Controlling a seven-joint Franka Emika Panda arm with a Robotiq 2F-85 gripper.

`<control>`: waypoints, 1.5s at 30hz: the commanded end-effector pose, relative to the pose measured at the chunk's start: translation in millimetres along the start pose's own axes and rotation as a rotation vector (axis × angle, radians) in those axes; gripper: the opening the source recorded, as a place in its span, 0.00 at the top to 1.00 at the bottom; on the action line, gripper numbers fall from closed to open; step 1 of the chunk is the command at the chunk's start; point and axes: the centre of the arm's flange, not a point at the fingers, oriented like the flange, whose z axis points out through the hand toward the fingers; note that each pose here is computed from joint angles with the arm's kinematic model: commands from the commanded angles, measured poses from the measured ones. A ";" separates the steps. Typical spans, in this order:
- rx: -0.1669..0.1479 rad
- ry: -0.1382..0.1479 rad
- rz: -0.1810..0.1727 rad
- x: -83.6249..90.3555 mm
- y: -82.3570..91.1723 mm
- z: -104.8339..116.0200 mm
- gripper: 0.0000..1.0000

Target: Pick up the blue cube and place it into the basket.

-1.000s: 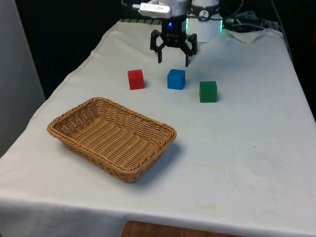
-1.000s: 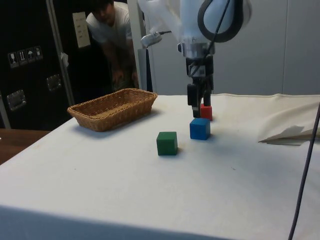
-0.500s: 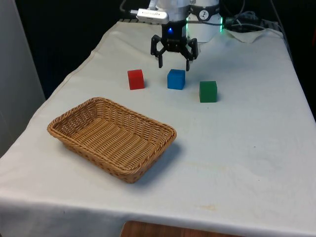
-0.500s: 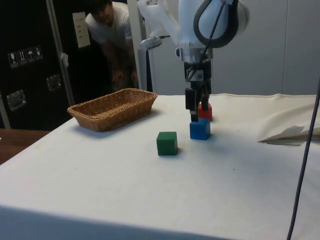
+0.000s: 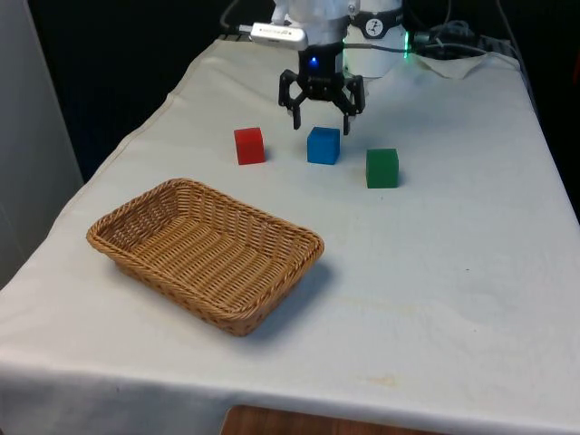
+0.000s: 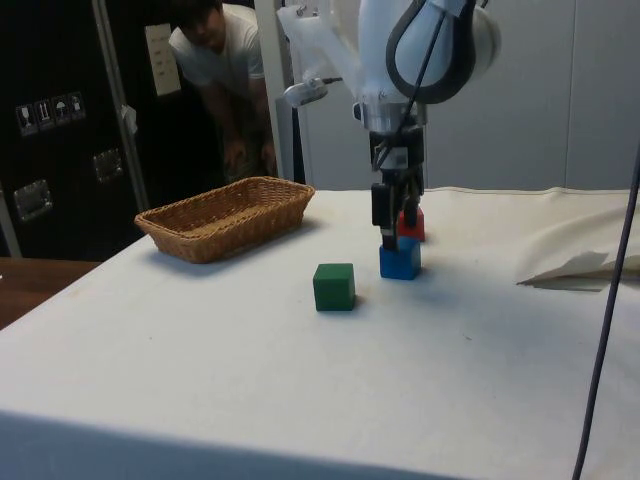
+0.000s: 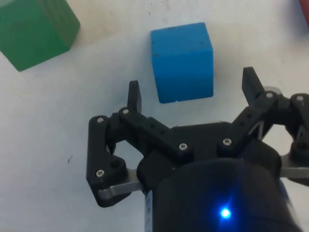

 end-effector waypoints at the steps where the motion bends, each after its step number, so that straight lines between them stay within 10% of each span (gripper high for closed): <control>1: 0.002 0.000 0.000 -0.2 0.1 1.6 0.00; 45: 0.004 -0.029 0.009 0.9 0.0 33.9 0.00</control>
